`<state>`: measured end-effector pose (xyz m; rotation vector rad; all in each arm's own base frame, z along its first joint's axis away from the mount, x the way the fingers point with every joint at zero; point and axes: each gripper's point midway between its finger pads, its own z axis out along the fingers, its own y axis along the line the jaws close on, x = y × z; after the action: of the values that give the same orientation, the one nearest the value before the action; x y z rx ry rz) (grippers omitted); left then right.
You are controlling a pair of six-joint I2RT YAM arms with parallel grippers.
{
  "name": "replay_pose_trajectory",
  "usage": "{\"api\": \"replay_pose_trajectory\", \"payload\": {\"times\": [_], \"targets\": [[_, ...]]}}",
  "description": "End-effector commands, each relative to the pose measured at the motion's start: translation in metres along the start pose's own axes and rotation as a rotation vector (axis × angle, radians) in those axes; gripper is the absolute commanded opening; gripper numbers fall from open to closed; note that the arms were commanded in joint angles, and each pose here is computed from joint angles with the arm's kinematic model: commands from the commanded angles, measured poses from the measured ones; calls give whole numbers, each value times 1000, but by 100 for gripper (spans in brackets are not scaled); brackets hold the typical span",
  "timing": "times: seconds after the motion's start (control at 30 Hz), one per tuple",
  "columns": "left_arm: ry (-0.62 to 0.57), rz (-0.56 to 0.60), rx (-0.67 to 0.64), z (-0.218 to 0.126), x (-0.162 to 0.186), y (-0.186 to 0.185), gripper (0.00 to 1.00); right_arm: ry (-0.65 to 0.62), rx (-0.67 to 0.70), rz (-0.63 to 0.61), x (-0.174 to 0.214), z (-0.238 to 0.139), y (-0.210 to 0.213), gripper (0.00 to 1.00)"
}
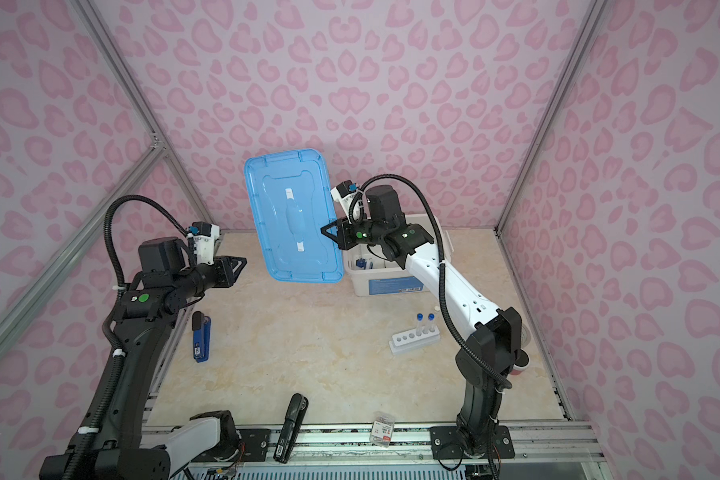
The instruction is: Organize the chemistry lab equipment
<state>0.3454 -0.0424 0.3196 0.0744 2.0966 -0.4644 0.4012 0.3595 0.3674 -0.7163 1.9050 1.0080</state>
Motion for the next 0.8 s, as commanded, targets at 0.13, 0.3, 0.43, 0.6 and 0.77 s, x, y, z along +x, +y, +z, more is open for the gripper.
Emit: {"api": "replay_pose_trajectory", "payload": {"times": [0.13,0.3,0.43,0.6,0.77], "targets": [[-155,-65,28,-21,-45,-14,32,-5,392,-280,-27,-36,-19,8],[-208,-219,96,-20,-67,-23,34,-34,680,-460,-43,-67,-28,9],[-170,-334,180,-3,-76,-39,31,-47,937,-618,-46,-89,-37,10],[-175,-365,219,10,-85,-56,32,-63,1139,-745,-39,-105,-38,13],[-239,-401,282,2,-105,-66,35,-69,1260,-874,-27,-108,-30,13]]}}
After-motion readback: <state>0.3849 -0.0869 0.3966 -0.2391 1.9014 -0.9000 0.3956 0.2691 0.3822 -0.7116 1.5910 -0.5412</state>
